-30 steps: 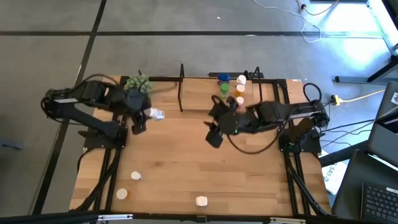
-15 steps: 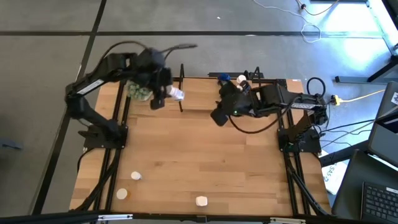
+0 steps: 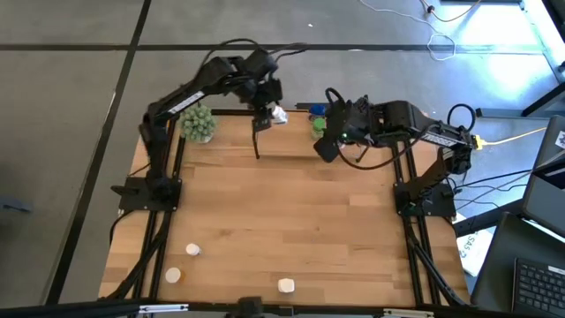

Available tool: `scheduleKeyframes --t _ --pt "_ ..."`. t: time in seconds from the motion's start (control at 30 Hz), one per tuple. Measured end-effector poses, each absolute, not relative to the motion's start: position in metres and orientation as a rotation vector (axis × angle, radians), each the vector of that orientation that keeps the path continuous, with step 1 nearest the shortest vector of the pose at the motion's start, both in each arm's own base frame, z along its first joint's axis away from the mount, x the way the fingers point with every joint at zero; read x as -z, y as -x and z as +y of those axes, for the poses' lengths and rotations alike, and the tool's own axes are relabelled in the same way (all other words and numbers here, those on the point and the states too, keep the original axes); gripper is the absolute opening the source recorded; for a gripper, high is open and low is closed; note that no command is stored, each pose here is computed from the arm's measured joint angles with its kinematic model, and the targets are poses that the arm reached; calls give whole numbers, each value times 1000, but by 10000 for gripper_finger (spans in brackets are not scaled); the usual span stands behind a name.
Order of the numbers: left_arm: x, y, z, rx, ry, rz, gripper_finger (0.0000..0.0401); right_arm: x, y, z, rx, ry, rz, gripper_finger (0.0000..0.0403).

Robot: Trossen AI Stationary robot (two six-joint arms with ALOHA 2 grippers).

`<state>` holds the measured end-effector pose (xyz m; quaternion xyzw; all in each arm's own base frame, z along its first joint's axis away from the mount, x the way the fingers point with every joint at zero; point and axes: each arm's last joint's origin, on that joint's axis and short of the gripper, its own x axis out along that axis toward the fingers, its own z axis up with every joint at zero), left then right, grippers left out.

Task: Pick and place medicine bottles onto shelf by color
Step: Put the top white blue medicine on the shelf

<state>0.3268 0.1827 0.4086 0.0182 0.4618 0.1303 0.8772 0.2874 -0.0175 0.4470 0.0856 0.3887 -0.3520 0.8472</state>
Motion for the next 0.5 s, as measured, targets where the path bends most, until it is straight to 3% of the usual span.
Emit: scheduleKeyframes --t 0.5 --pt "-356 -364 223 -274 3 1054 176 -444 -288 -38 553 -154 932 173"
